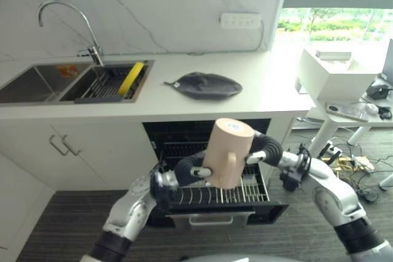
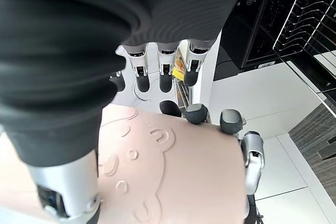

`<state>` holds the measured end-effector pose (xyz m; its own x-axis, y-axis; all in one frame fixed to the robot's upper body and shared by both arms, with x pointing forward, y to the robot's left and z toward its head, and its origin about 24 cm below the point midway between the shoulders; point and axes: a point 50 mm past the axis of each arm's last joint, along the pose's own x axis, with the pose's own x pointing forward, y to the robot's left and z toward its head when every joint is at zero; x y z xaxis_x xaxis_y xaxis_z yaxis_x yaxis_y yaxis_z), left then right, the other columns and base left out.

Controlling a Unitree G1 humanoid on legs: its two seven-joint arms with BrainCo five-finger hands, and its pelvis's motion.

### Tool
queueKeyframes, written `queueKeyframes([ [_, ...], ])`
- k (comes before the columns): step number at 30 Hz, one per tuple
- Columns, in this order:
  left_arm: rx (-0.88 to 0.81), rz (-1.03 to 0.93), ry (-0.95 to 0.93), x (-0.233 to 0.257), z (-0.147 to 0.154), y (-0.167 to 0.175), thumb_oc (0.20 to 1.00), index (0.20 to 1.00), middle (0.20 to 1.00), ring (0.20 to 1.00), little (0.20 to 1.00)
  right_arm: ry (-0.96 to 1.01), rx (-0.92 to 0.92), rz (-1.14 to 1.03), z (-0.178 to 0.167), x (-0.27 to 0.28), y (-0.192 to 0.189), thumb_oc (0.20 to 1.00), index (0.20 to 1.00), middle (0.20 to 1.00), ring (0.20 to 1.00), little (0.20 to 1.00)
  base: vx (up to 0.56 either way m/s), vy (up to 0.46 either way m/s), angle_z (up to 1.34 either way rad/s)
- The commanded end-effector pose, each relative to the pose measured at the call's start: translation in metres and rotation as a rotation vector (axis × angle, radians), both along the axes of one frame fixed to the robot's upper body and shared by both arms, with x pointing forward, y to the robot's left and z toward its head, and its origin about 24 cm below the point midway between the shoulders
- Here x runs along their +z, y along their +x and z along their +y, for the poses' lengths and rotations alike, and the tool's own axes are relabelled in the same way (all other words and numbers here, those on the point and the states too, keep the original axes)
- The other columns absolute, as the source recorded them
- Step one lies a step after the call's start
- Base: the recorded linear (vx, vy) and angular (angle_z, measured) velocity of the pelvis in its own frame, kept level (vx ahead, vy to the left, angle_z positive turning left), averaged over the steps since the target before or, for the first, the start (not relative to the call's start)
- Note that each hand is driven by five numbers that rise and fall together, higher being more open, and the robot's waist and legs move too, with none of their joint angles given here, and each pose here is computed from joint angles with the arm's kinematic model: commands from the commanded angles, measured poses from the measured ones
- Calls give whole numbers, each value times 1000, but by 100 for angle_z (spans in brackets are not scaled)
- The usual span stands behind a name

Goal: Place the dishes in the dishwasher.

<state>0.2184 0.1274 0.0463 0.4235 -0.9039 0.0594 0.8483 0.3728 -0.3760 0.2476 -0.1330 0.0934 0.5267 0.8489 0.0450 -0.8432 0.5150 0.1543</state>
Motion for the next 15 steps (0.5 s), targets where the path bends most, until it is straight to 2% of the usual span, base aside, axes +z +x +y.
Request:
queueKeyframes([
  [1, -45, -76, -6, 12, -12, 12, 200, 200, 200, 200, 200, 91, 67, -217, 16, 52, 11, 1000, 1000, 1000, 1000, 1000, 0, 0, 0],
  [15, -58, -69, 2, 8, -15, 11, 200, 200, 200, 200, 200, 199, 180, -230, 32, 68, 4, 1000, 1000, 1000, 1000, 1000, 0, 0, 0],
])
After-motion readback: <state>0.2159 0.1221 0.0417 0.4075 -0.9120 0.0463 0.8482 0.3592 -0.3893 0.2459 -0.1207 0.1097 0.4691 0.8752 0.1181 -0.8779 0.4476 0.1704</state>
